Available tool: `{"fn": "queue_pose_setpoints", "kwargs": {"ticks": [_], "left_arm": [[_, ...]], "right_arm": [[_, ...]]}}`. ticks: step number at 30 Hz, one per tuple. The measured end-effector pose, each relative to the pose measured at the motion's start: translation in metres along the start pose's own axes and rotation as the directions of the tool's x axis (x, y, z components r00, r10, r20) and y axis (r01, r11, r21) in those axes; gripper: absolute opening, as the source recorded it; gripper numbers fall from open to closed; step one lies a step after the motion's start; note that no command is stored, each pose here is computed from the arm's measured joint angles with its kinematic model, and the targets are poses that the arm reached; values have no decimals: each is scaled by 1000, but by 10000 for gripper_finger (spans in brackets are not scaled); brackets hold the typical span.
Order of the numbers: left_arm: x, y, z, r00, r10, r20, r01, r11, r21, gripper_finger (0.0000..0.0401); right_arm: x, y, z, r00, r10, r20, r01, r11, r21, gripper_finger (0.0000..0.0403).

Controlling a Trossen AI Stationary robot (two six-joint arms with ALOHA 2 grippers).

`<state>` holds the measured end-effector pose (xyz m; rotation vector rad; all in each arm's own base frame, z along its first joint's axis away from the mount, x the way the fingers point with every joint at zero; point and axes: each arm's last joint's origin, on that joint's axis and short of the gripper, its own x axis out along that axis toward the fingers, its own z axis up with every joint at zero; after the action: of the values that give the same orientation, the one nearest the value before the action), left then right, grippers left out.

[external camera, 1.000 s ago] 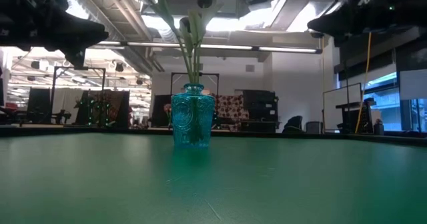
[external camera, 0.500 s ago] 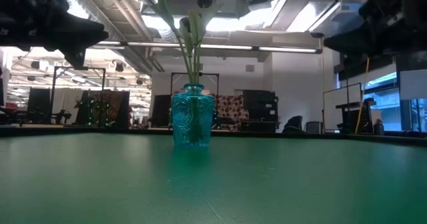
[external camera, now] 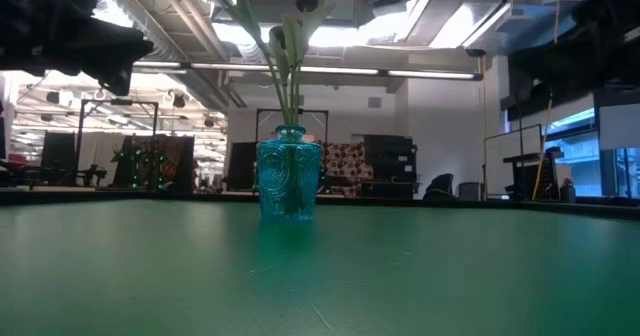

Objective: Sort flowers into vase by color
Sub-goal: Return to Home Position

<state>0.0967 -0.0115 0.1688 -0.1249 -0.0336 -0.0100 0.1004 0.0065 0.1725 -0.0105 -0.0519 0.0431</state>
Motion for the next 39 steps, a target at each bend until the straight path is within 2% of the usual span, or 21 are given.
{"fn": "queue_pose_setpoints", "kwargs": {"ticks": [5,7,13,17,20,27,39], "left_arm": [[1,3,-1,1000,13,-17,-13,1000,7,85],[2,5,-3,999,-3,-50,4,1000,9,85],[3,12,-4,997,60,-57,-60,998,1,85],[3,11,-4,998,2,-65,1,999,42,85],[3,11,-4,998,1,-66,3,998,63,85],[3,10,-4,998,-2,-68,6,999,51,85],[3,10,-5,998,-2,-70,8,997,75,85]], "right_arm": [[-2,7,-4,999,-13,-36,10,997,-73,0],[-2,7,-4,999,-16,-38,13,997,-81,0],[-1,5,-6,999,0,-50,-4,997,-71,0],[-1,3,-6,998,-7,-55,4,998,-63,0],[-1,-1,-6,998,-38,-56,34,997,-69,0],[-1,-4,-6,996,75,-50,-78,995,-58,0],[-1,-4,-6,997,68,-48,-70,996,-57,1]]}}
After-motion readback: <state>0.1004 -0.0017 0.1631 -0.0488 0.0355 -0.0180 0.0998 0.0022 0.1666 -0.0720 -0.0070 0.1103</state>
